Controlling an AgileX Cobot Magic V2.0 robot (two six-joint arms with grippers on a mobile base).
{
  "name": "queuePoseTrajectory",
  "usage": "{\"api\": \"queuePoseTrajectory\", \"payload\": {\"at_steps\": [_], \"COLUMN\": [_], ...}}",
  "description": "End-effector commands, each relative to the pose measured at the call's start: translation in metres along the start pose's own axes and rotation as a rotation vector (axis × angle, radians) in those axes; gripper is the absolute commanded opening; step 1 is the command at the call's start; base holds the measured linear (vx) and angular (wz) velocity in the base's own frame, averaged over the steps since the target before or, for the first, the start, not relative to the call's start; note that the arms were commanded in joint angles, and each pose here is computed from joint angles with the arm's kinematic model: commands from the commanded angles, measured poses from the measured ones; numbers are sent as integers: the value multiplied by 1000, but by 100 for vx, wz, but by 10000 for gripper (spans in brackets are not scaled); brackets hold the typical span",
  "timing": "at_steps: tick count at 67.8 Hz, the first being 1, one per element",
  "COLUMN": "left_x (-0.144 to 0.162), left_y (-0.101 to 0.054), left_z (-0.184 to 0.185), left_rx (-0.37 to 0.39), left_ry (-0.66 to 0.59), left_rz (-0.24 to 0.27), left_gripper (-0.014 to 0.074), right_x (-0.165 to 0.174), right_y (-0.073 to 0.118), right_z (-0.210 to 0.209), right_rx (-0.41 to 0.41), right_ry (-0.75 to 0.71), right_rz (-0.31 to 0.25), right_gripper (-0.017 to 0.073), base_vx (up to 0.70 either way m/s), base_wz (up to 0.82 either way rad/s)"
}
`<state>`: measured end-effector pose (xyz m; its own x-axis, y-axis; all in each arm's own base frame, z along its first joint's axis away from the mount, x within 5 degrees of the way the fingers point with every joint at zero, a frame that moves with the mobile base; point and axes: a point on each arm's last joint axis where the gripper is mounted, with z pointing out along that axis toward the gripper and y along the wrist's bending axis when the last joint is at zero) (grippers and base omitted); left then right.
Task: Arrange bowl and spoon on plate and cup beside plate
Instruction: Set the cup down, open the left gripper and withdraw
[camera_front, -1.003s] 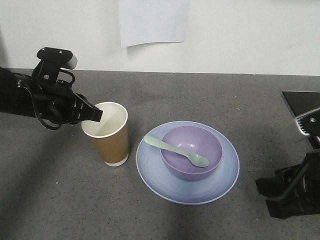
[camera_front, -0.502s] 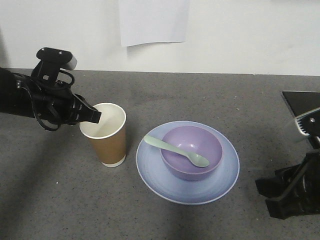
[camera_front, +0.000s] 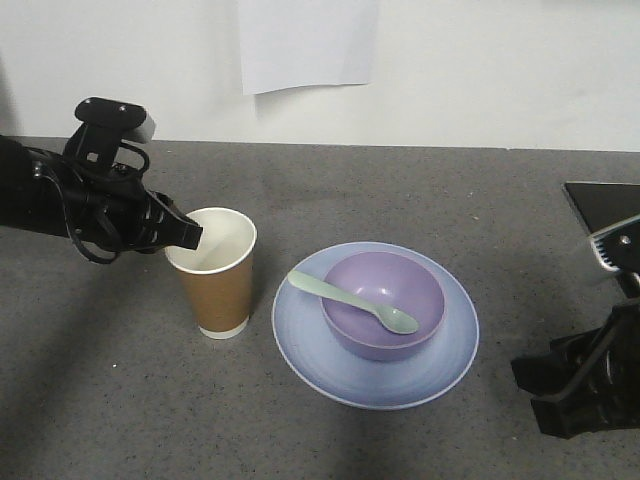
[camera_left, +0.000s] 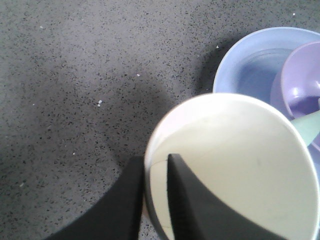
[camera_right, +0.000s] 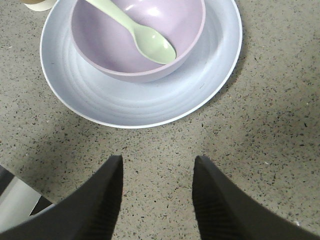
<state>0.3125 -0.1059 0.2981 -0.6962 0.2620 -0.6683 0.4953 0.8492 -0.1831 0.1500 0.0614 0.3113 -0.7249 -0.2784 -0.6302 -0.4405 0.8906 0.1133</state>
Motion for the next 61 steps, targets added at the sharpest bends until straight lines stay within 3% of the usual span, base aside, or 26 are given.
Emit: {"api": "queuePoseTrajectory", "payload": {"at_steps": [1,4,5,11,16,26,35,61], "left_x": [-14,-15,-18,-14,-10,0,14,98], "left_y": [-7,-8,-16,-20,-24,-31,-36,-48], "left_z": [-19,-21,-49,-66,-83,-118,-140,-153], "left_rx": [-2,-3,-23,-44,-70,-132,-170,-174], "left_ry": [-101,-108,-170,-157,-151,-158,-166,-171], "left_rz": [-1,2,50,105,120,82,83,77], "left_gripper": [256,296,370,370,370,370,370,370], "right_x": [-10,-10,-10,-10,-10,-10,-10,-10], "right_y": [0,0,0,0,0,0,0,0], "right_z": [-9,-9,-9,-9,-9,-9,-9,-9], "right_rx": [10,10,10,10,10,10,10,10], "right_ry": [-89,-89,-89,-89,-89,-89,-89,-89], "right_rz": [-8,-8,-8,-8,-8,-8,-8,-8], "right_gripper": [316,316,316,316,316,316,316,316], "base_vx": [0,0,0,0,0,0,0,0], "base_wz": [0,0,0,0,0,0,0,0]}}
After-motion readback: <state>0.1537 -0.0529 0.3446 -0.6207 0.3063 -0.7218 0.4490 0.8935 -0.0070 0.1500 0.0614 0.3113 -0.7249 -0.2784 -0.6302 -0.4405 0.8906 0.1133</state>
